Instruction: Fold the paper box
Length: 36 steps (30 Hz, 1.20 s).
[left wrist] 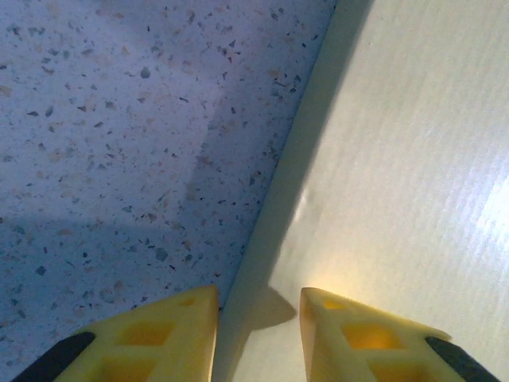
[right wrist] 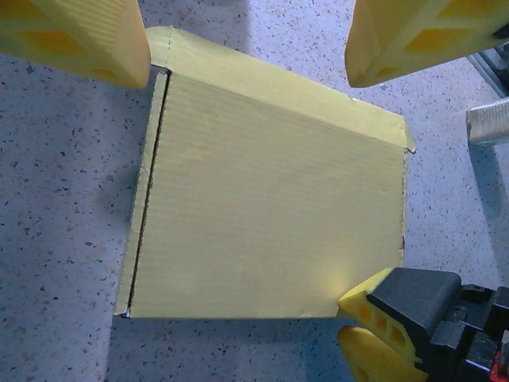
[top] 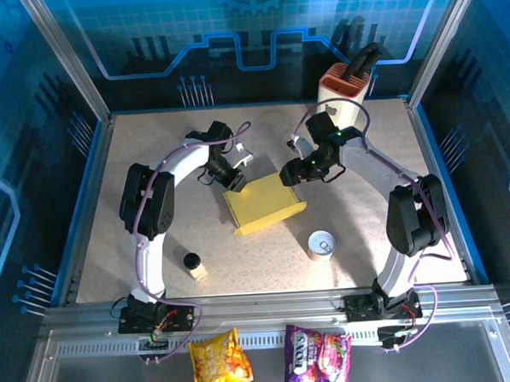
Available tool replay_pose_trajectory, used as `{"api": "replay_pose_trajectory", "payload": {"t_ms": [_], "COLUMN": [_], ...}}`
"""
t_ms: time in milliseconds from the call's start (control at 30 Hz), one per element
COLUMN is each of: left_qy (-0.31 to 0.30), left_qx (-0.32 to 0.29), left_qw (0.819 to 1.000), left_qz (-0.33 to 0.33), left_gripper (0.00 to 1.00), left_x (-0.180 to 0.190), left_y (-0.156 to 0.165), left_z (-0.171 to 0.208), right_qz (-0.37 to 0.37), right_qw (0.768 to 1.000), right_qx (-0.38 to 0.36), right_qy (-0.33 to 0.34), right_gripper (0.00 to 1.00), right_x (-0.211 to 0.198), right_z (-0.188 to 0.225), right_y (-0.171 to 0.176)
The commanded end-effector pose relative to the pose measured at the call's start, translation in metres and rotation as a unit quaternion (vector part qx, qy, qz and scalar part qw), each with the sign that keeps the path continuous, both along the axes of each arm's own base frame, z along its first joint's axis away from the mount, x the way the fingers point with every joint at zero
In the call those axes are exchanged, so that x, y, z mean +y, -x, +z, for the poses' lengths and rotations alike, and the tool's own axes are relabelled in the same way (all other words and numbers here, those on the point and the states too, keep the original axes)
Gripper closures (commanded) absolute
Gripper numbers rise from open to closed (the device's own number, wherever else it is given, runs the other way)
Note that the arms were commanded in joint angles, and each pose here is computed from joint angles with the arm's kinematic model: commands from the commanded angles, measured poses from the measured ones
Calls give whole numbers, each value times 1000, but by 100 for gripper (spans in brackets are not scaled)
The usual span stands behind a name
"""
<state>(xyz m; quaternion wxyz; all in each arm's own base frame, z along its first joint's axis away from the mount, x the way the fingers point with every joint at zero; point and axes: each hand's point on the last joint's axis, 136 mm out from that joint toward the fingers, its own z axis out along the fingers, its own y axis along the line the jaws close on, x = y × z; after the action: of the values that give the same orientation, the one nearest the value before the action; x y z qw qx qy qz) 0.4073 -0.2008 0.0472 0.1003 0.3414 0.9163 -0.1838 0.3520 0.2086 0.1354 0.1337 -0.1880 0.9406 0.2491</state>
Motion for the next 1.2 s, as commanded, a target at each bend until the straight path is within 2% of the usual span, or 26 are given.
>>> {"api": "replay_pose_trajectory", "payload": {"t_ms": [0,167,533,867,967,1033,1067,1167], "left_qy": [17,-11,-20,-25,-28,-30,-31,-32], "left_qx": [-24,-17,5,15,16,13,13,11], "left_qw": [1000,1000,1000,1000,999,999,999,999], "left_qz": [-1,2,-1,-1,-1,0,0,0], "left_gripper": [68,74,78,82,83,83,83,83], "left_x": [2,13,15,16,16,17,17,18], "left_y": [-1,1,4,5,5,4,4,3], "left_z": [27,15,-2,-11,-13,-12,-13,-13], "right_qz": [1,2,10,76,129,191,232,380], "right_qw": [1000,1000,1000,989,975,956,942,875], "right_qx": [1,2,-16,-130,-181,-221,-241,-298], "right_qy": [3,3,7,-10,-25,-36,-38,-12], "right_gripper": [33,33,33,33,32,29,27,17], "right_x": [-4,-3,-5,8,19,31,37,51], "right_z": [4,2,6,32,39,41,41,25], "right_y": [-2,-3,-2,0,8,22,32,68]}}
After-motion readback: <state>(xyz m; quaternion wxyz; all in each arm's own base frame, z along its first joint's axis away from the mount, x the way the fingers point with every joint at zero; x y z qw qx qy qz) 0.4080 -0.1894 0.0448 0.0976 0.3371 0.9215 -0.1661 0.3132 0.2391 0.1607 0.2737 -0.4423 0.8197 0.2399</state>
